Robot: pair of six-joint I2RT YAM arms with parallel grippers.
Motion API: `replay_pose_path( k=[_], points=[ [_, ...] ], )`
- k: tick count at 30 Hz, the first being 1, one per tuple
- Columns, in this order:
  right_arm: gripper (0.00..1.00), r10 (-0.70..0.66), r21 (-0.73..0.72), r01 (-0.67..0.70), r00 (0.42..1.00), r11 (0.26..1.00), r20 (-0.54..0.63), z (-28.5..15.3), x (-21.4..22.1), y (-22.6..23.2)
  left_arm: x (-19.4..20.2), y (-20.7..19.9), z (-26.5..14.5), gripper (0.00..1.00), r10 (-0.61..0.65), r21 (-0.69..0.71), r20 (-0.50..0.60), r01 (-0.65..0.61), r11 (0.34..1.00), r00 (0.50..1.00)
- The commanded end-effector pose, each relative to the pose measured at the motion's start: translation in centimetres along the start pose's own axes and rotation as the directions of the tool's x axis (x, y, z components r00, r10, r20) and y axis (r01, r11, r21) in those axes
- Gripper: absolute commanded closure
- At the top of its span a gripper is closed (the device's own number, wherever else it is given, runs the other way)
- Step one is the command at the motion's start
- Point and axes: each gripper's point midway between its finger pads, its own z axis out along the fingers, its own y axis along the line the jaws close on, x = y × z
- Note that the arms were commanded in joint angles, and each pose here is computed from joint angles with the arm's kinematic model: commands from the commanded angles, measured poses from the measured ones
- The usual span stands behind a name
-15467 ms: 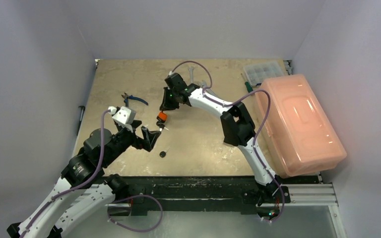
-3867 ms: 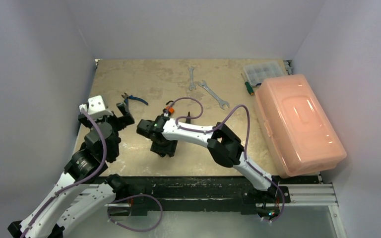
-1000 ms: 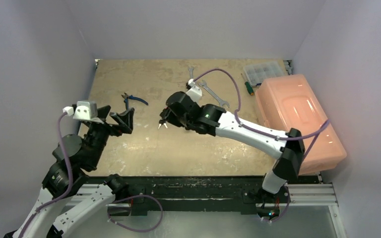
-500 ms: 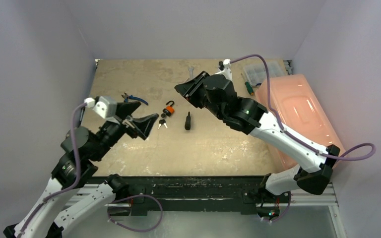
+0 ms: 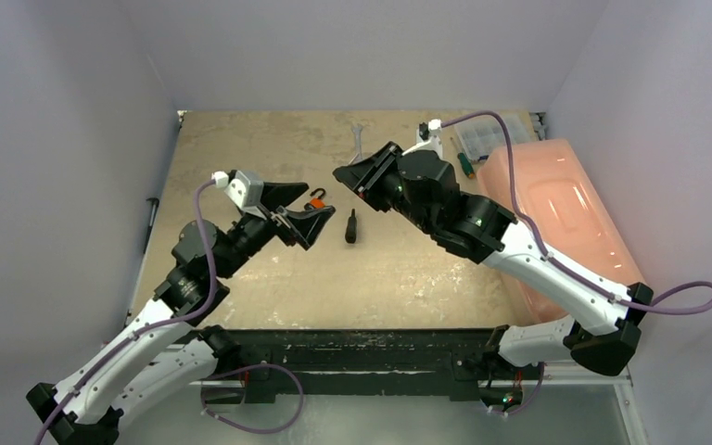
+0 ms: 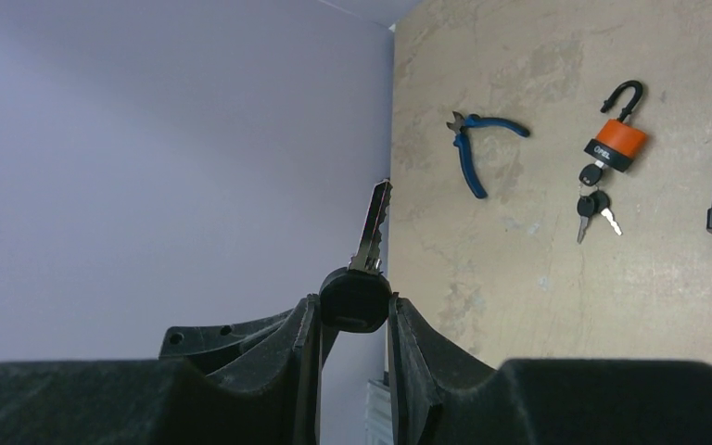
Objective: Unlock with the key
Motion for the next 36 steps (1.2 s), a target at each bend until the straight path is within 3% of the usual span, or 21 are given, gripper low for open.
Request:
replay_pose_path(
  k=[1, 26, 36],
  points=[
    [0.97, 0.020, -0.061, -0.018, 1.000, 0.998, 0.024, -1.1, -1.2, 1.5, -3.3, -1.6, 0.8, 0.20, -0.020, 0.083, 0.159, 0.007, 0.997, 0.987],
    [0.97, 0.032, -0.103, -0.034, 0.999, 0.994, -0.017, -2.1, -1.0, 2.7, -3.0, -1.0, 4.3, 0.48, -0.020, 0.090, 0.242, -0.002, 0.996, 0.970],
    [0.97, 0.037, -0.114, -0.041, 0.999, 0.993, -0.036, -2.1, -0.6, 2.9, -2.6, -0.4, 5.2, 0.65, -0.027, 0.073, 0.244, 0.009, 0.997, 0.970]
  ],
)
